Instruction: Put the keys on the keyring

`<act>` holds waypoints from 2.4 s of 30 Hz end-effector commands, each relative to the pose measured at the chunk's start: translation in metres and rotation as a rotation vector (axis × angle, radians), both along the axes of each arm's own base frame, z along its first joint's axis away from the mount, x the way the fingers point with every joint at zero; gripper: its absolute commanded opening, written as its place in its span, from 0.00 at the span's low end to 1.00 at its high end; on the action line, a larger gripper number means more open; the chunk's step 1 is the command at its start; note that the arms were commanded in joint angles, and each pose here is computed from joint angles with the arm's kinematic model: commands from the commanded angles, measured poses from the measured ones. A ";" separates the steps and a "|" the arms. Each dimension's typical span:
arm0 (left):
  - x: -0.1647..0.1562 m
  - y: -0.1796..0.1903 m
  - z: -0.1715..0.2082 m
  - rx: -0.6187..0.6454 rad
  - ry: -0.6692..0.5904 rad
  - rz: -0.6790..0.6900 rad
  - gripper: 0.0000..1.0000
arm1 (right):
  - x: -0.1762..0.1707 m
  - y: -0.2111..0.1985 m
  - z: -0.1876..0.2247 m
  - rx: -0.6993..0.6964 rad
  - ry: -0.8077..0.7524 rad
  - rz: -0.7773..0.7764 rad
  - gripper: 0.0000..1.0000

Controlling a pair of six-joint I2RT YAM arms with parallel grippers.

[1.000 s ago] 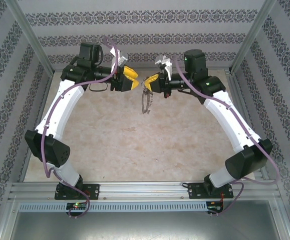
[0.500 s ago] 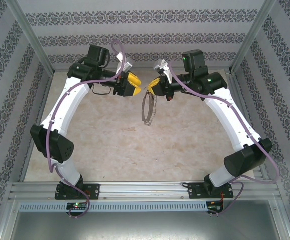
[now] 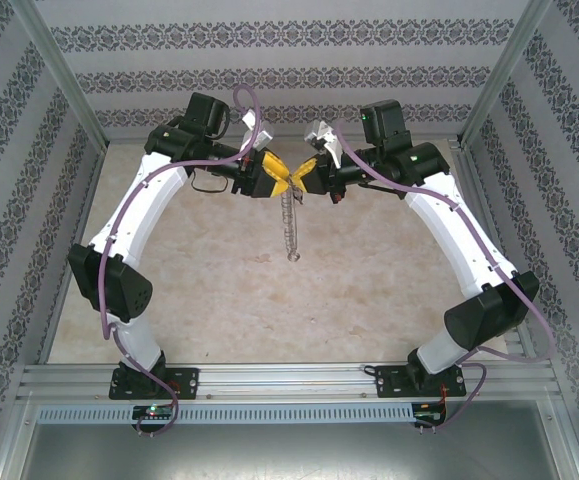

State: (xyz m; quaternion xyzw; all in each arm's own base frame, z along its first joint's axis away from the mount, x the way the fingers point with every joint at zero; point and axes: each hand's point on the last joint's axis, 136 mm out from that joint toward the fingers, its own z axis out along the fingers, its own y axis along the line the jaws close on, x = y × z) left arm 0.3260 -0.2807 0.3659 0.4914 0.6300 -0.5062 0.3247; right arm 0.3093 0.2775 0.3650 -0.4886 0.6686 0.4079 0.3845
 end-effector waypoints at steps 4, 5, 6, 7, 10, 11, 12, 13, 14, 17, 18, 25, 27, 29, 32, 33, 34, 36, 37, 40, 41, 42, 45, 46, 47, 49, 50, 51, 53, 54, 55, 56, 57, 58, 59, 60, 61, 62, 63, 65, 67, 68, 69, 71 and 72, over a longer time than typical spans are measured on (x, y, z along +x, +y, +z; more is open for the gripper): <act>-0.008 -0.008 0.007 -0.023 -0.016 -0.046 0.46 | -0.007 0.004 0.018 0.050 -0.039 0.053 0.00; -0.008 -0.008 0.007 -0.025 -0.018 -0.048 0.44 | -0.007 0.004 0.017 0.049 -0.038 0.053 0.00; -0.008 -0.009 0.006 -0.024 -0.015 -0.050 0.43 | -0.006 0.005 0.017 0.050 -0.036 0.053 0.00; -0.008 -0.010 0.006 -0.025 -0.016 -0.051 0.41 | -0.006 0.005 0.017 0.051 -0.037 0.052 0.00; -0.008 -0.011 0.007 -0.027 -0.018 -0.056 0.37 | -0.006 0.005 0.017 0.052 -0.036 0.054 0.00; -0.009 -0.012 0.007 -0.026 -0.019 -0.057 0.36 | -0.006 0.005 0.017 0.053 -0.036 0.053 0.00; -0.009 -0.012 0.007 -0.026 -0.017 -0.059 0.35 | -0.005 0.006 0.016 0.052 -0.035 0.052 0.00; -0.010 -0.013 0.006 -0.025 -0.015 -0.061 0.34 | -0.005 0.005 0.016 0.053 -0.037 0.051 0.00; -0.010 -0.013 0.006 -0.025 -0.017 -0.061 0.32 | -0.005 0.006 0.016 0.054 -0.036 0.051 0.00; -0.011 -0.014 0.005 -0.023 -0.015 -0.066 0.24 | -0.004 0.006 0.015 0.050 -0.039 0.046 0.00; -0.011 -0.014 0.004 -0.022 -0.014 -0.067 0.20 | -0.003 0.006 0.015 0.049 -0.039 0.044 0.00; -0.011 -0.015 0.005 -0.027 -0.023 -0.070 0.00 | -0.001 0.005 0.014 0.044 -0.042 0.034 0.00; -0.011 -0.015 0.007 -0.030 -0.028 -0.070 0.00 | 0.000 0.005 0.013 0.045 -0.040 0.028 0.00; -0.010 -0.015 0.008 -0.029 -0.033 -0.065 0.00 | 0.002 0.005 0.016 0.052 -0.046 0.017 0.02; -0.006 -0.015 0.009 -0.021 -0.041 -0.041 0.00 | 0.005 -0.002 0.022 0.082 -0.052 -0.011 0.32; -0.004 -0.016 0.010 -0.020 -0.043 -0.031 0.00 | 0.006 -0.006 0.025 0.098 -0.057 -0.027 0.37; -0.002 -0.015 0.010 -0.021 -0.048 -0.024 0.00 | 0.007 -0.011 0.027 0.114 -0.057 -0.044 0.40; 0.001 -0.016 0.012 -0.023 -0.053 -0.009 0.00 | 0.005 -0.019 0.030 0.138 -0.059 -0.063 0.42; 0.003 -0.016 0.013 -0.023 -0.056 0.001 0.00 | 0.003 -0.023 0.030 0.143 -0.060 -0.073 0.43; 0.007 -0.017 0.016 -0.027 -0.063 0.020 0.00 | -0.002 -0.029 0.024 0.144 -0.051 -0.094 0.43; 0.008 -0.017 0.017 -0.029 -0.064 0.024 0.00 | -0.005 -0.030 0.021 0.144 -0.047 -0.100 0.44; 0.008 -0.017 0.018 -0.032 -0.064 0.025 0.00 | -0.006 -0.031 0.017 0.143 -0.041 -0.103 0.44; 0.009 -0.018 0.021 -0.039 -0.069 0.029 0.00 | -0.010 -0.033 0.006 0.136 -0.021 -0.111 0.47; 0.009 -0.017 0.022 -0.042 -0.070 0.030 0.00 | -0.012 -0.033 0.002 0.138 -0.014 -0.108 0.49; 0.009 -0.017 0.023 -0.044 -0.072 0.029 0.00 | -0.013 -0.033 -0.001 0.141 -0.007 -0.104 0.51; 0.008 -0.017 0.025 -0.047 -0.074 0.028 0.00 | -0.013 -0.031 -0.006 0.150 0.004 -0.096 0.54; 0.007 -0.017 0.026 -0.050 -0.076 0.024 0.00 | -0.012 -0.031 -0.009 0.153 0.010 -0.097 0.55; 0.006 -0.017 0.027 -0.052 -0.075 0.021 0.00 | -0.010 -0.031 -0.010 0.154 0.012 -0.098 0.56; 0.004 -0.017 0.028 -0.059 -0.074 0.012 0.00 | -0.007 -0.029 -0.013 0.155 0.017 -0.097 0.57; 0.003 -0.017 0.029 -0.061 -0.074 0.011 0.00 | -0.006 -0.029 -0.014 0.156 0.019 -0.096 0.57; 0.003 -0.017 0.029 -0.062 -0.074 0.009 0.00 | -0.004 -0.028 -0.015 0.159 0.023 -0.093 0.57; 0.002 -0.017 0.030 -0.066 -0.073 0.005 0.00 | -0.002 -0.027 -0.016 0.160 0.026 -0.094 0.57; 0.000 -0.017 0.031 -0.068 -0.074 0.001 0.00 | 0.000 -0.026 -0.016 0.164 0.028 -0.092 0.57; 0.000 -0.017 0.031 -0.070 -0.074 -0.001 0.00 | 0.002 -0.025 -0.016 0.167 0.030 -0.090 0.57; -0.001 -0.017 0.032 -0.072 -0.075 -0.002 0.00 | 0.003 -0.024 -0.016 0.172 0.033 -0.086 0.57; 0.000 -0.017 0.032 -0.072 -0.076 -0.002 0.00 | 0.004 -0.023 -0.016 0.175 0.036 -0.082 0.57; -0.001 -0.018 0.032 -0.073 -0.075 -0.004 0.00 | 0.004 -0.021 -0.015 0.179 0.037 -0.077 0.57; -0.002 -0.018 0.033 -0.074 -0.075 -0.006 0.00 | 0.005 -0.020 -0.015 0.179 0.036 -0.073 0.57; -0.002 -0.018 0.033 -0.074 -0.077 -0.005 0.00 | 0.005 -0.018 -0.016 0.179 0.035 -0.072 0.57; -0.003 -0.018 0.034 -0.077 -0.079 -0.009 0.00 | 0.007 -0.016 -0.016 0.180 0.034 -0.070 0.57; -0.004 -0.019 0.035 -0.079 -0.079 -0.013 0.00 | 0.009 -0.013 -0.017 0.185 0.036 -0.071 0.56; -0.004 -0.019 0.035 -0.080 -0.079 -0.014 0.00 | 0.011 -0.012 -0.018 0.184 0.039 -0.073 0.56; -0.004 -0.019 0.035 -0.080 -0.081 -0.014 0.00 | 0.012 -0.011 -0.019 0.183 0.038 -0.074 0.55; -0.004 -0.019 0.035 -0.080 -0.081 -0.014 0.00 | 0.014 -0.007 -0.021 0.184 0.041 -0.074 0.54; -0.005 -0.019 0.036 -0.082 -0.083 -0.015 0.00 | 0.014 -0.005 -0.023 0.182 0.043 -0.074 0.53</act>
